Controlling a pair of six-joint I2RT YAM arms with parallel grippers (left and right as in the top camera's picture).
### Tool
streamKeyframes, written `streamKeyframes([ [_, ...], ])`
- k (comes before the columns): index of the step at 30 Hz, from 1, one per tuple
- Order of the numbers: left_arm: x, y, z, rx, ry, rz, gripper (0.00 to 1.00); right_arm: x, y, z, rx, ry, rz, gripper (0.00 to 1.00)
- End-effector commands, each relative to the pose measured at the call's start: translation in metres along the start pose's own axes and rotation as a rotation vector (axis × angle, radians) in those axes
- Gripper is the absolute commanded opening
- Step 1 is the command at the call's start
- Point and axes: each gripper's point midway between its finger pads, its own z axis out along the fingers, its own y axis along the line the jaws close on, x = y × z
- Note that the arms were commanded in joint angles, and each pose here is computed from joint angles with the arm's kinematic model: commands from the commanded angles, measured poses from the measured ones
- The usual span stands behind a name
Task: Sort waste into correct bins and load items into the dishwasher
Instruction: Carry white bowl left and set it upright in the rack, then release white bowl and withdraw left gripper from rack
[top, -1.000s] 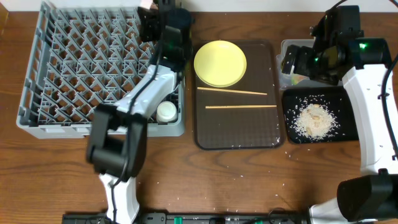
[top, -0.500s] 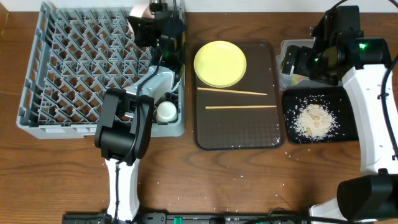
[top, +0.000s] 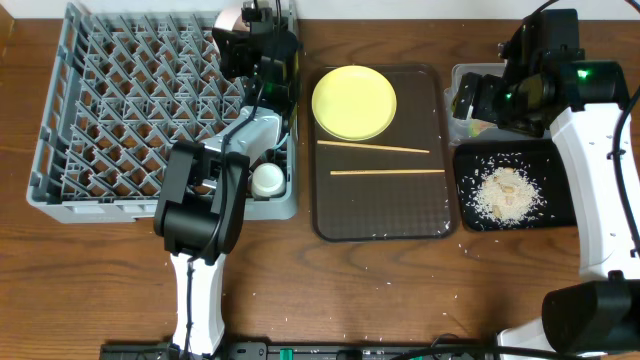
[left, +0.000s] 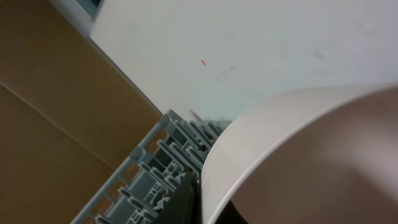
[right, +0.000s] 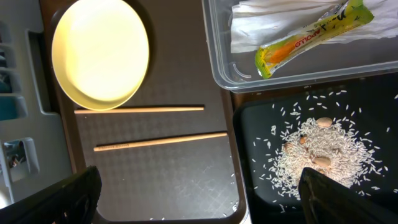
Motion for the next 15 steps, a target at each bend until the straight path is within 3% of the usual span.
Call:
streamKeyframes([
  [1, 0.006, -0.009, 0.003, 0.005, 0.004, -0.02, 0.07, 0.0, 0.003, 0.0, 0.002, -0.002, -0.018, 0.99],
  [15, 0.016, -0.028, -0.005, 0.078, 0.025, 0.039, 0.08, 0.0, 0.003, 0.0, 0.002, -0.002, -0.018, 0.99],
])
